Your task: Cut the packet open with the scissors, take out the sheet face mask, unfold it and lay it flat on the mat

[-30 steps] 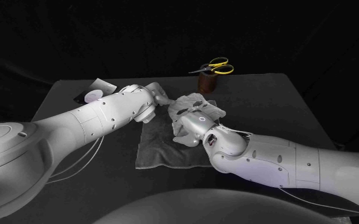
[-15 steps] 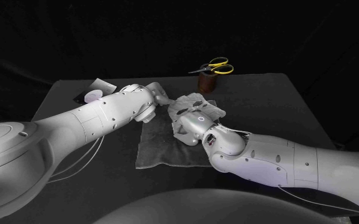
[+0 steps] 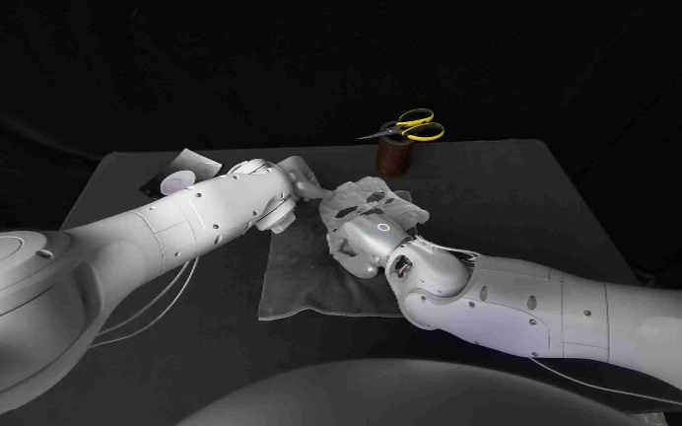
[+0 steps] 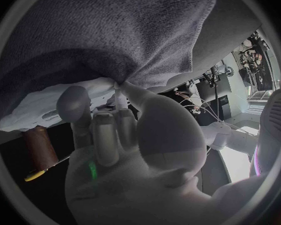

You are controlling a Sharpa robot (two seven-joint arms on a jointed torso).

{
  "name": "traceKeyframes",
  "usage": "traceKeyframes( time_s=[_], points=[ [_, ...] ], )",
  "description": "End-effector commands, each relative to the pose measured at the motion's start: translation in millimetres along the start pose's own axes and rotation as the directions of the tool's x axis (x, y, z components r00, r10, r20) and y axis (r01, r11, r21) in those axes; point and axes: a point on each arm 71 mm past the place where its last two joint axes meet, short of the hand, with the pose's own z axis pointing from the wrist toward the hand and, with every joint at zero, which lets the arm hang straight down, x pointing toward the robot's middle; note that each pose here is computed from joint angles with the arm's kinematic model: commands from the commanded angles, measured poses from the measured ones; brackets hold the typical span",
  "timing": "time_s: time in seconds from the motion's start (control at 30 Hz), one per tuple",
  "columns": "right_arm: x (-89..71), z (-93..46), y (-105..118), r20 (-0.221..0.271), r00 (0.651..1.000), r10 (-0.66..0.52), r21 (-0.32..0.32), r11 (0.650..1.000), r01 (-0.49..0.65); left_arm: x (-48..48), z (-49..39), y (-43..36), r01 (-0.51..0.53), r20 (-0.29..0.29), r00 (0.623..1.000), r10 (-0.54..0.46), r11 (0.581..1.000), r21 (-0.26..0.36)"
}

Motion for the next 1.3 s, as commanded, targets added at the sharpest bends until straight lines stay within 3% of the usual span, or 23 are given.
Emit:
traceKeyframes(
  time_s=[0.03,0.33,0.6,1.0,1.3],
  points=[
    [-0.1,-1.4,1.6,0.005,1.0,0.021,-0.013,1.0,-0.021,5.0,0.0,-0.9,-0.014,-0.036,0.999,0.014,1.0,-0.003],
    [-7.4,-4.5,-1.2,0.092,0.992,0.086,-0.02,0.996,-0.085,4.7,0.2,0.3,-0.014,-0.048,0.999,0.014,1.0,-0.007],
    [-11.4,-6.6,-7.6,0.132,0.983,0.129,-0.011,0.992,-0.129,3.8,0.7,0.7,-0.008,-0.048,0.999,0.008,1.0,-0.007],
    [-12.4,-7.3,-12.7,0.116,0.981,0.154,0.01,0.988,-0.157,4.0,1.3,0.1,-0.007,-0.049,0.999,0.006,1.0,-0.013],
    [-17.2,-11.1,-16.3,0.131,0.979,0.159,0.014,0.987,-0.163,4.5,2.5,-2.7,-0.026,-0.047,0.999,0.025,0.999,-0.018]
  ],
)
